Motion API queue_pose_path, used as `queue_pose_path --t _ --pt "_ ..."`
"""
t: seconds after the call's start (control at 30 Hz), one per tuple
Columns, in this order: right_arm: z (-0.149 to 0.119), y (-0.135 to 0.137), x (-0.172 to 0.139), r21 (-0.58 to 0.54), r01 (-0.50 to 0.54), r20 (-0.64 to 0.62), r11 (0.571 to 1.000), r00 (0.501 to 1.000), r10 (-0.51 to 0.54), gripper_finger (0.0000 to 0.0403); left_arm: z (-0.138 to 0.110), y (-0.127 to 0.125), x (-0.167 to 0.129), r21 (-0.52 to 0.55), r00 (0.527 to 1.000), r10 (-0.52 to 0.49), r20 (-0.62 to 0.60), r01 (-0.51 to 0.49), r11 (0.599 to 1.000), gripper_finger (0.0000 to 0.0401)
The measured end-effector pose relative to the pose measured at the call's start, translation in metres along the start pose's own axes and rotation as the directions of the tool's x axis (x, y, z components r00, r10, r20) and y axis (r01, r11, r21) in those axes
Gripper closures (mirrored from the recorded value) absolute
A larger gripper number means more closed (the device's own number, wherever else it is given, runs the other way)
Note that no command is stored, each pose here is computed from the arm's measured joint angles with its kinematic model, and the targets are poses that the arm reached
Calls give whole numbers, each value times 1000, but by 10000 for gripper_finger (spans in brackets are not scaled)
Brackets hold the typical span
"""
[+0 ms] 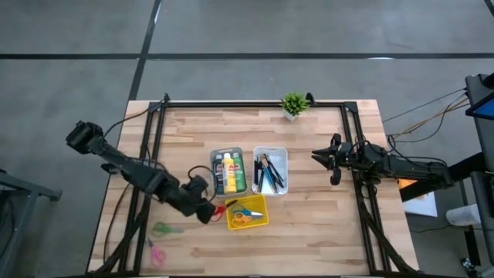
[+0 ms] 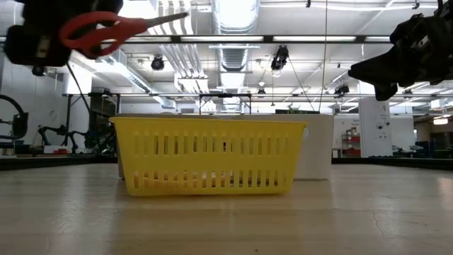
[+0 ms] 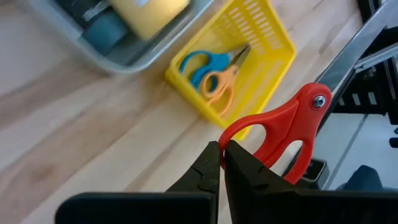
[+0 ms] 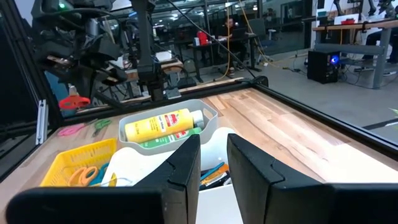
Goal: Pick & Place Paint Supplies
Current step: Put the red scissors into the yellow bin
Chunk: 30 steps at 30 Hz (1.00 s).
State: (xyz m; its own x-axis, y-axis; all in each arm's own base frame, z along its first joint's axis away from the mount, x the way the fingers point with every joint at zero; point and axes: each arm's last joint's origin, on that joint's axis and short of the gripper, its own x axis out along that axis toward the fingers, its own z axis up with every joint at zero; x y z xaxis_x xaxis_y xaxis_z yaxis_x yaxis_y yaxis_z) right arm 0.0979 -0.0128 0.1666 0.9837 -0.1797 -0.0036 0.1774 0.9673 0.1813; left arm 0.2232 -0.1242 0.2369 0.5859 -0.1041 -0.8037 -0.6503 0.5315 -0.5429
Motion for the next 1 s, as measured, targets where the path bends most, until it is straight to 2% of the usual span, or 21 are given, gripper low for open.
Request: queue_pose_path --t 0.23,0.47,0.67,0.77,1.0 --pt "0 0 0 0 0 0 1000 1000 0 325 20 -19 19 22 1000 22 1 -22 1000 391" --pt "0 0 0 0 -1 0 1000 1000 1 325 32 -38 50 21 996 73 -43 -72 997 391" --pt "0 0 0 0 -1 0 1000 1000 1 325 38 -48 82 88 986 141 -88 -133 987 391" --pt "0 0 0 0 0 0 1000 1000 0 325 42 -49 97 121 981 169 -100 -157 980 391" --pt "0 0 0 0 0 0 1000 1000 0 325 55 -40 108 57 969 225 -104 -220 974 391"
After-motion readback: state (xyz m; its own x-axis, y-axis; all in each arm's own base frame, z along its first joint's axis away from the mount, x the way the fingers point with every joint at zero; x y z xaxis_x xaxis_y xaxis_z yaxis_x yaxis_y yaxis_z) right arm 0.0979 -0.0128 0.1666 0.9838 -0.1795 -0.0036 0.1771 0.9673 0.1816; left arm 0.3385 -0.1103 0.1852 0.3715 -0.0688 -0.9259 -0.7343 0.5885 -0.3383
